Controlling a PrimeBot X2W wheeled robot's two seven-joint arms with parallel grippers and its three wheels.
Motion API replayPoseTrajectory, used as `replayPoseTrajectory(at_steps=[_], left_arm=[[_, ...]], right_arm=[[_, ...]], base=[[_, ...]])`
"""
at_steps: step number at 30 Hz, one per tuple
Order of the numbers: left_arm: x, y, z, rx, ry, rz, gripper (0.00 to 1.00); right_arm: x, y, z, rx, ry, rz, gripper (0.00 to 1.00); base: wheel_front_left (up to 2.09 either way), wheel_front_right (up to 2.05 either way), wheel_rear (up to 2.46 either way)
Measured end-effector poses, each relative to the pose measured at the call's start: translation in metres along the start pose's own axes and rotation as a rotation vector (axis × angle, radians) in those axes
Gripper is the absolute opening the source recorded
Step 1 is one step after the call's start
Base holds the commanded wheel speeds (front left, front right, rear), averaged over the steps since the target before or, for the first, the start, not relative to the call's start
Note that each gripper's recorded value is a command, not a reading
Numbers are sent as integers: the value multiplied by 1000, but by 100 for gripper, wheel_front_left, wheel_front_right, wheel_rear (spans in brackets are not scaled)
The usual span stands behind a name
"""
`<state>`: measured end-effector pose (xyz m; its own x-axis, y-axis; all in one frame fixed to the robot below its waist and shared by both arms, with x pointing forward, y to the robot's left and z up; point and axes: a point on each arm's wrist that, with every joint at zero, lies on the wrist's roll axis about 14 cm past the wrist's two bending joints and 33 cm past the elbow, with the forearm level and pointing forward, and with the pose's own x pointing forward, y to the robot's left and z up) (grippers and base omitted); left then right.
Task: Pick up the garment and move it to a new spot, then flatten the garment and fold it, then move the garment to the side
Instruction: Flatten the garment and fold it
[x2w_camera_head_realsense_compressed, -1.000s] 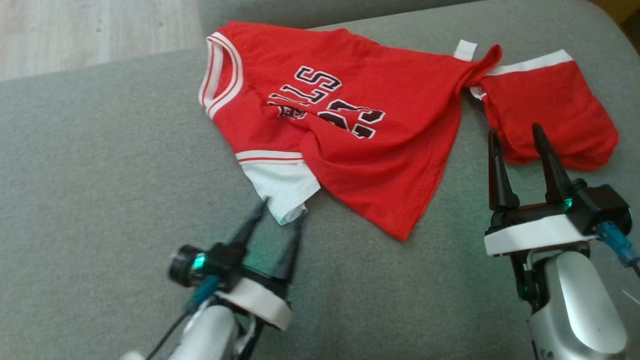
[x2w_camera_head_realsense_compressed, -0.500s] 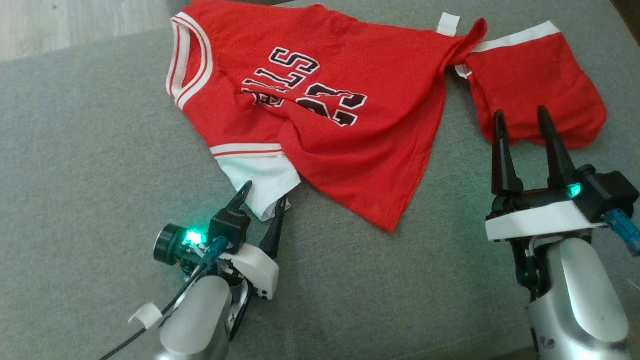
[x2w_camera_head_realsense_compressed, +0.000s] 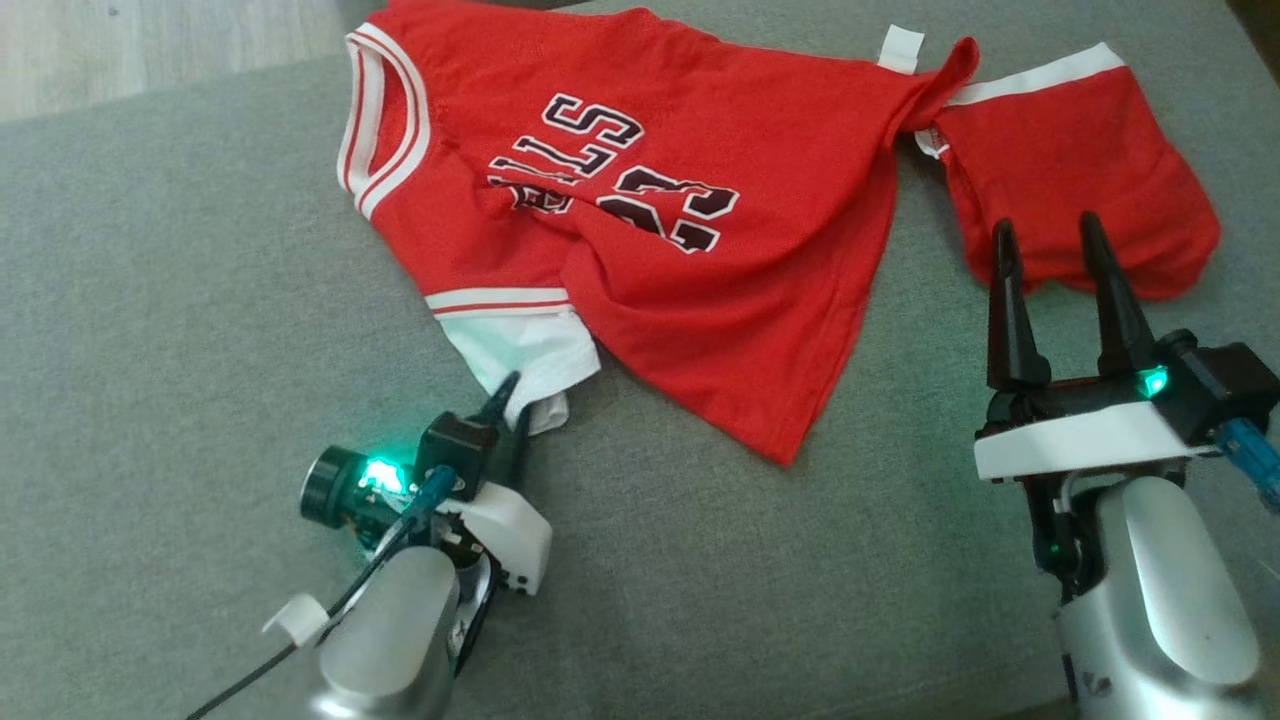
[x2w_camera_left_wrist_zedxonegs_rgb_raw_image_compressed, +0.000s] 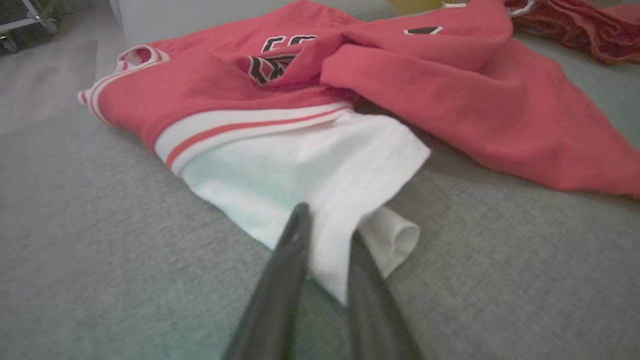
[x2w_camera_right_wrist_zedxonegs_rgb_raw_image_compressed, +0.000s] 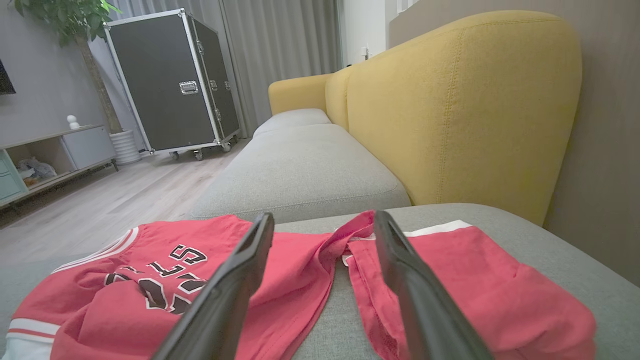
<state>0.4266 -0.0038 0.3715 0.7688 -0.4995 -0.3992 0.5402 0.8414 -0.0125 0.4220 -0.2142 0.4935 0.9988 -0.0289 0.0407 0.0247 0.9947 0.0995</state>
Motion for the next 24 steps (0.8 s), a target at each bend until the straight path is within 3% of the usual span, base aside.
replayPoseTrajectory(at_steps=[9,17,24], left_arm=[[-20,48,37,66,-148,129,0],[-64,134,112,292,-331,315,0],[-100,177,127,436,-322,411,0]], right_arm=[[0,17,9,19,-22,46,100],[2,42,13,41,-33,114,100],[3,62,4,55,-7,168,100]], base=[[0,0,0],[0,0,0],[0,0,0]])
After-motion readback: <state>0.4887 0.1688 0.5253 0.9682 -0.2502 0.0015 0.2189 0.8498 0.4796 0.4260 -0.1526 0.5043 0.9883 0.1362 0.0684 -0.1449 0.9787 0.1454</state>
